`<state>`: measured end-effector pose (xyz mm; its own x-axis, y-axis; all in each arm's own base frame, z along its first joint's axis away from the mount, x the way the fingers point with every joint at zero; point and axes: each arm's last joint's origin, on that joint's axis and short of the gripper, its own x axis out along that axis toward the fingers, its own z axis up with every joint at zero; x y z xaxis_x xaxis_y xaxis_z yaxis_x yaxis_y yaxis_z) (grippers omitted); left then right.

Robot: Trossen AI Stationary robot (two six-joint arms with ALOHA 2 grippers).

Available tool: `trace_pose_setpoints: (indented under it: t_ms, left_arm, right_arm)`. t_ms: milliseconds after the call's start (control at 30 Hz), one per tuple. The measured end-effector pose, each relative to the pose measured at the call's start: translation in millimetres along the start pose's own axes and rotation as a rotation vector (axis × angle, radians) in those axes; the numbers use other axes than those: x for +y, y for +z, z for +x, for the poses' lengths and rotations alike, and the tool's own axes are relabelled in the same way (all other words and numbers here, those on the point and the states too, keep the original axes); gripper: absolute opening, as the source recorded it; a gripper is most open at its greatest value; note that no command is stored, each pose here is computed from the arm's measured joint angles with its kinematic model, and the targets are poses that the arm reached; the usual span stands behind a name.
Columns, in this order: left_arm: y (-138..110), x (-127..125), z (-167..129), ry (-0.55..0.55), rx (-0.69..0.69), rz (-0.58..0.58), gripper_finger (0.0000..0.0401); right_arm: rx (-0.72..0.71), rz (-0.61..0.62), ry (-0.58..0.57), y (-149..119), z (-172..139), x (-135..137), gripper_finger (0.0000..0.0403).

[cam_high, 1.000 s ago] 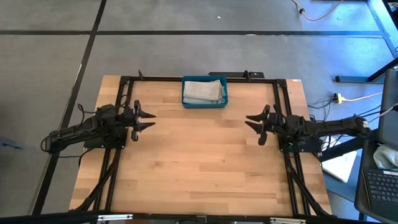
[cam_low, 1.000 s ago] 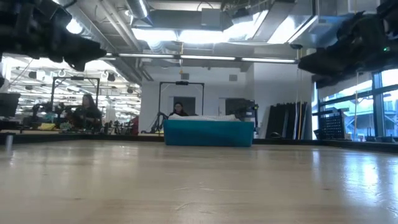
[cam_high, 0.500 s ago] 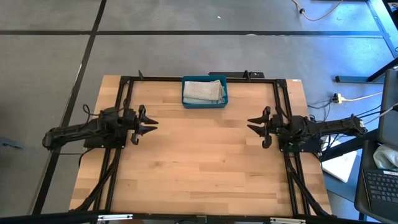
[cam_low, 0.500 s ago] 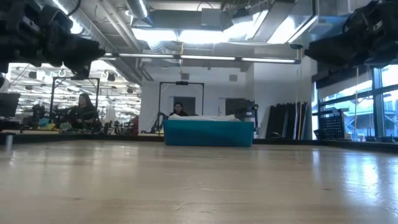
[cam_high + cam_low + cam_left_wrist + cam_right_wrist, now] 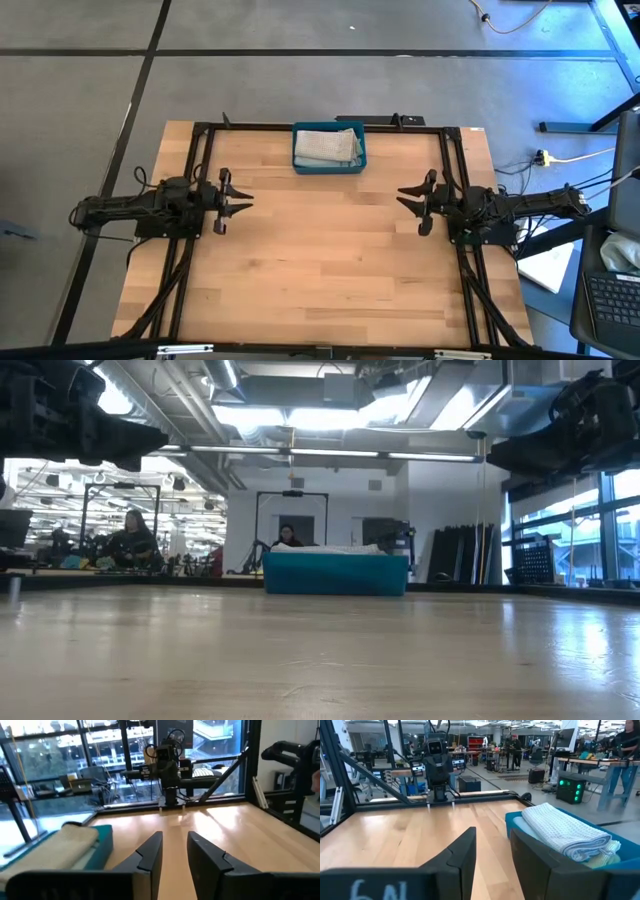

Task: Fold microfiber towels
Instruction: Return to Home Position

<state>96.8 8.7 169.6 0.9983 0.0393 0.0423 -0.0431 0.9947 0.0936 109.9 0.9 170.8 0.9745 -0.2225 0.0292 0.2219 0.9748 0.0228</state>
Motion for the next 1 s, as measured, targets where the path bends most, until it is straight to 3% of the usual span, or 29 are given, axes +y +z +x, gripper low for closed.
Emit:
trace_pose_setpoints:
  t_ms: [167, 1000]
  left_arm:
    - [0.1, 0.0, 0.0, 0.0, -0.001, -0.057, 0.008]
    - [0.1, 0.0, 0.0, 0.0, -0.001, -0.054, 0.0079]
  right_arm:
    - [0.0, 0.004, 0.0, 0.0, 0.0, 0.0, 0.0123]
    - [0.0, 0.004, 0.0, 0.0, 0.0, 0.0, 0.0123]
